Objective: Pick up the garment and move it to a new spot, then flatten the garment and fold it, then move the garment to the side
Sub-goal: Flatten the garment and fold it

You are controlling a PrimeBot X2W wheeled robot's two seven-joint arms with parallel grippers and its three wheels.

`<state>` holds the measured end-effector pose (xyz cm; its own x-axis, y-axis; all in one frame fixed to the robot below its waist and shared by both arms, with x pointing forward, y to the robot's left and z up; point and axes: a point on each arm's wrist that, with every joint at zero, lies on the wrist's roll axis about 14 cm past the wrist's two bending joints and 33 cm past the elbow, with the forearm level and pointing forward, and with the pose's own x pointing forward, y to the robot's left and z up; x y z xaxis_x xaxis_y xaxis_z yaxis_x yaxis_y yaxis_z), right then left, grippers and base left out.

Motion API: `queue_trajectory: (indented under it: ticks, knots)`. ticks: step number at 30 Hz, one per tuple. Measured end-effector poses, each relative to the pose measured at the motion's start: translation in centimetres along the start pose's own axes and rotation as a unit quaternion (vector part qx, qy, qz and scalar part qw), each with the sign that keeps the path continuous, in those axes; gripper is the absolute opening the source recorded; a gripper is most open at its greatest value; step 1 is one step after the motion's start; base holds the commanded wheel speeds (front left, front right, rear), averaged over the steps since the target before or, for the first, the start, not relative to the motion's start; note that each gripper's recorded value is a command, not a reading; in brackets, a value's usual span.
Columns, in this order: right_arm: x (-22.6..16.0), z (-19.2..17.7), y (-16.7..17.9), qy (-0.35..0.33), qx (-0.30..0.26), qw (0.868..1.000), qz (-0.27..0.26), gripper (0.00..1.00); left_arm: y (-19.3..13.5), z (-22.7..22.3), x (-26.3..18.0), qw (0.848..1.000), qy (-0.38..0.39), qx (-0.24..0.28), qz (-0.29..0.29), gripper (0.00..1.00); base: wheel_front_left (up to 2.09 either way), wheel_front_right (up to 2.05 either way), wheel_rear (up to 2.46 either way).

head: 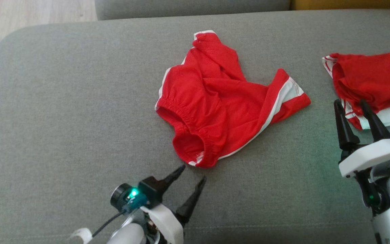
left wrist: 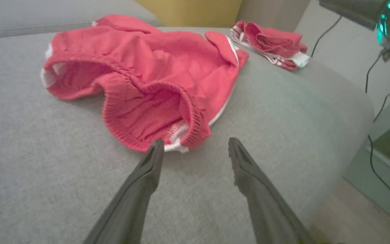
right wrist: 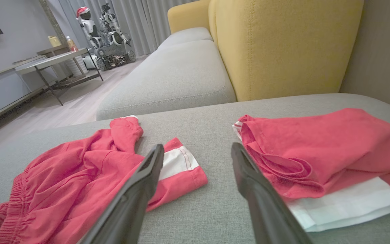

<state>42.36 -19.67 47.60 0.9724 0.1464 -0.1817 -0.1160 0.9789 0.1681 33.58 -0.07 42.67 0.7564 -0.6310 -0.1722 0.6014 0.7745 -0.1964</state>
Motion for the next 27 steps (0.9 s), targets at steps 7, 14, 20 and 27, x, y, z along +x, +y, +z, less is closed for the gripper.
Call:
queue_trajectory:
  ticks: [7,14,20,27]
  knots:
    - [0.2,-0.6,-0.3,0.009,0.007,1.0,-0.009,1.0,0.3,-1.4,1.5,0.996,0.041,0.072,-0.038,1.0,0.0,0.0,0.0]
    - [0.2,-1.2,-1.1,0.018,0.009,1.0,-0.021,1.0,0.9,-2.4,2.7,0.992,0.063,0.1,-0.046,1.0,0.0,0.0,0.0]
    - [0.3,-1.9,-1.3,0.03,0.008,0.999,-0.023,1.0,-0.1,-3.4,3.1,0.99,0.079,0.099,-0.07,0.0,0.0,0.0,0.0]
    - [2.1,-2.1,0.2,0.05,-0.019,0.999,0.008,1.0,0.9,-0.8,3.7,0.998,0.036,0.038,-0.033,0.0,0.0,0.0,0.0]
